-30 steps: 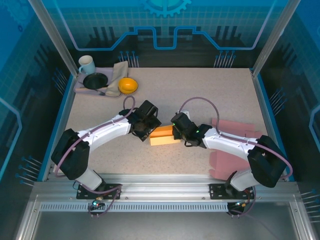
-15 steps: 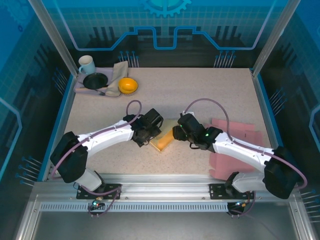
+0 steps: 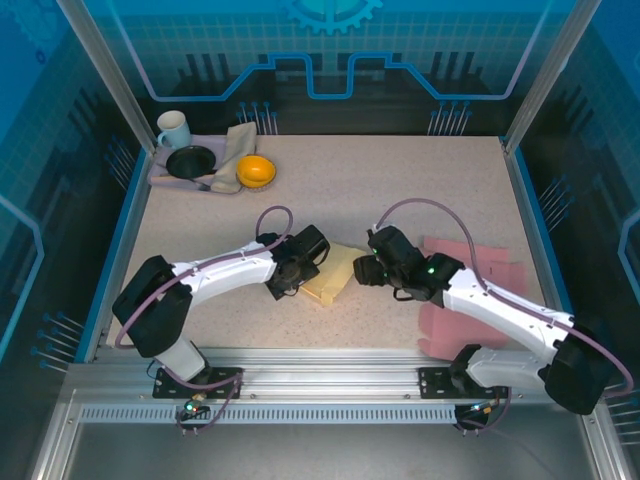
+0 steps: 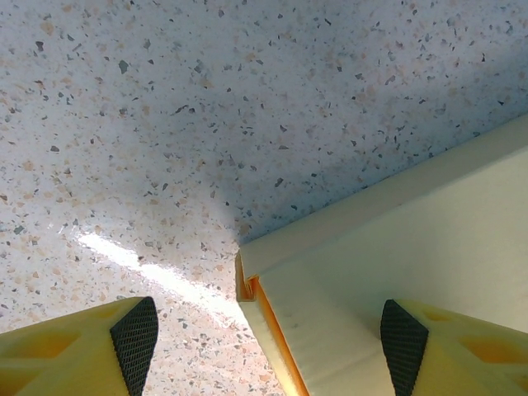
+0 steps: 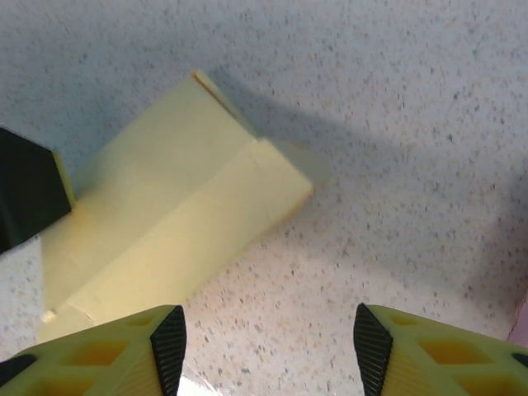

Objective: Fold the paper box

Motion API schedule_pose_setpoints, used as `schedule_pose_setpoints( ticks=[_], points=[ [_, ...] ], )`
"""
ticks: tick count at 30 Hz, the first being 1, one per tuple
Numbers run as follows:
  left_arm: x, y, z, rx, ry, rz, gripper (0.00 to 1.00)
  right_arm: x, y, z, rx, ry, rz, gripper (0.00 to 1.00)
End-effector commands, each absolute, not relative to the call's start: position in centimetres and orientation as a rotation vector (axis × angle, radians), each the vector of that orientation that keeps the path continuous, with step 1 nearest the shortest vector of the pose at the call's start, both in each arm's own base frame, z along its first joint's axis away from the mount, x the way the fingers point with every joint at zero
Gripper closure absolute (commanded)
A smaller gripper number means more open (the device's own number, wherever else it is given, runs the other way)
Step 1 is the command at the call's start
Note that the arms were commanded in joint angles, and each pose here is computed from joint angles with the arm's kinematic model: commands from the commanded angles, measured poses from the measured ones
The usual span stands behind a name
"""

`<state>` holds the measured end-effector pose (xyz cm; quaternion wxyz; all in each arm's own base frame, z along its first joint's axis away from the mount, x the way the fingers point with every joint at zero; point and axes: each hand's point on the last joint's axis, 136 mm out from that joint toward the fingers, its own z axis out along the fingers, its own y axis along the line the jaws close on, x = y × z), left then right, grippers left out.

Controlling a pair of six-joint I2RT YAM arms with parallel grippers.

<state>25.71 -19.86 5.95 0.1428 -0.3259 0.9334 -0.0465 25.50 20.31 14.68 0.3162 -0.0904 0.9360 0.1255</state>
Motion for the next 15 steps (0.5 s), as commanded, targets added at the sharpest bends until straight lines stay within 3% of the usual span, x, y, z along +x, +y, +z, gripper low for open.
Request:
schedule_pose_setpoints(
  ticks=[1, 9, 15],
  points=[
    [25.6, -19.4, 5.8, -0.912, 2.691, -0.071, 0.25, 28.2, 21.6, 15.9, -0.269, 2.452, 0.350, 0.41],
    [25.8, -19.6, 5.3, -0.901, 2.696, -0.070, 0.25, 32.1, 22.9, 11.5, -0.284, 2.553, 0.249, 0.39],
    [26.0, -20.3, 4.6, -0.884, 2.714, -0.090, 0.25, 32.2, 22.4, 6.4, -0.291, 2.645, 0.179, 0.39]
  ],
)
